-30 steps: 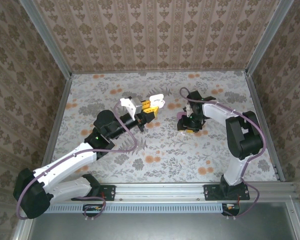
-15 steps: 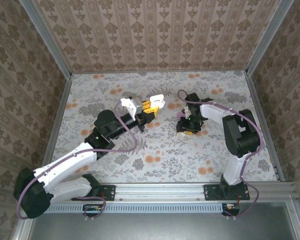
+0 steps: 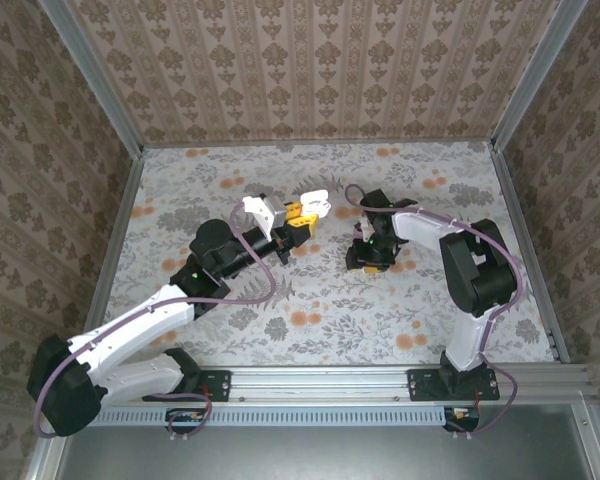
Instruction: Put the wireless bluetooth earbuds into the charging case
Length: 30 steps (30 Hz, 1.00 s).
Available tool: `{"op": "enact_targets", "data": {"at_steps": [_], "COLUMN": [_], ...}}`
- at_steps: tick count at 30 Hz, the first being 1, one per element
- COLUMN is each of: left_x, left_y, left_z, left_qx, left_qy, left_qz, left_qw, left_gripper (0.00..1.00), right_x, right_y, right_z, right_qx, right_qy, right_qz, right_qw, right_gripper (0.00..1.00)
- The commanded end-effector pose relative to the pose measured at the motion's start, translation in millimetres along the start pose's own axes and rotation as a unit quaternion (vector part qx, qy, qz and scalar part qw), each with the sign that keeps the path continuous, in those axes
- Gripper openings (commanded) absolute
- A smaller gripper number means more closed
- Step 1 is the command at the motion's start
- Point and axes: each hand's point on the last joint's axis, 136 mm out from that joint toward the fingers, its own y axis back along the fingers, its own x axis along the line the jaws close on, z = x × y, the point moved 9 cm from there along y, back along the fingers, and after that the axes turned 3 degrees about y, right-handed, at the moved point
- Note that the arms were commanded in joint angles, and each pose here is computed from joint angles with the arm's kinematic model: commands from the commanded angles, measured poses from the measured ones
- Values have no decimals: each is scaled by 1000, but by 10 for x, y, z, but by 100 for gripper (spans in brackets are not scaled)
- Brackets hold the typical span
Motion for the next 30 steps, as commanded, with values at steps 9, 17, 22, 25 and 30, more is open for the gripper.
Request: {"op": "enact_targets", "data": {"at_steps": [9, 17, 22, 25, 30], "left_x": [-4, -5, -4, -2, 1], "left_y": [-24, -25, -21, -21, -28], "left_z": [74, 83, 81, 82, 87], "left_qx": [-13, -13, -12, -13, -13], "left_qy": [-5, -6, -4, -2, -4], "left_qz": [-2, -2, -1, 0, 0], "left_qw": [1000, 1000, 1000, 1000, 1000], "left_gripper": [20, 20, 20, 20, 20], "right_x": [-32, -41, -8, -16, -30], "right_y": [270, 149, 88, 52, -1], "right_z": [30, 151, 183, 187, 192], "right_qx": [-31, -10, 4, 9, 17], "right_qy": [-6, 7, 15, 15, 15], "right_qz": [-93, -105, -106, -109, -109], "right_qw": [995, 994, 994, 994, 994], "right_gripper": [48, 49, 48, 47, 45]}}
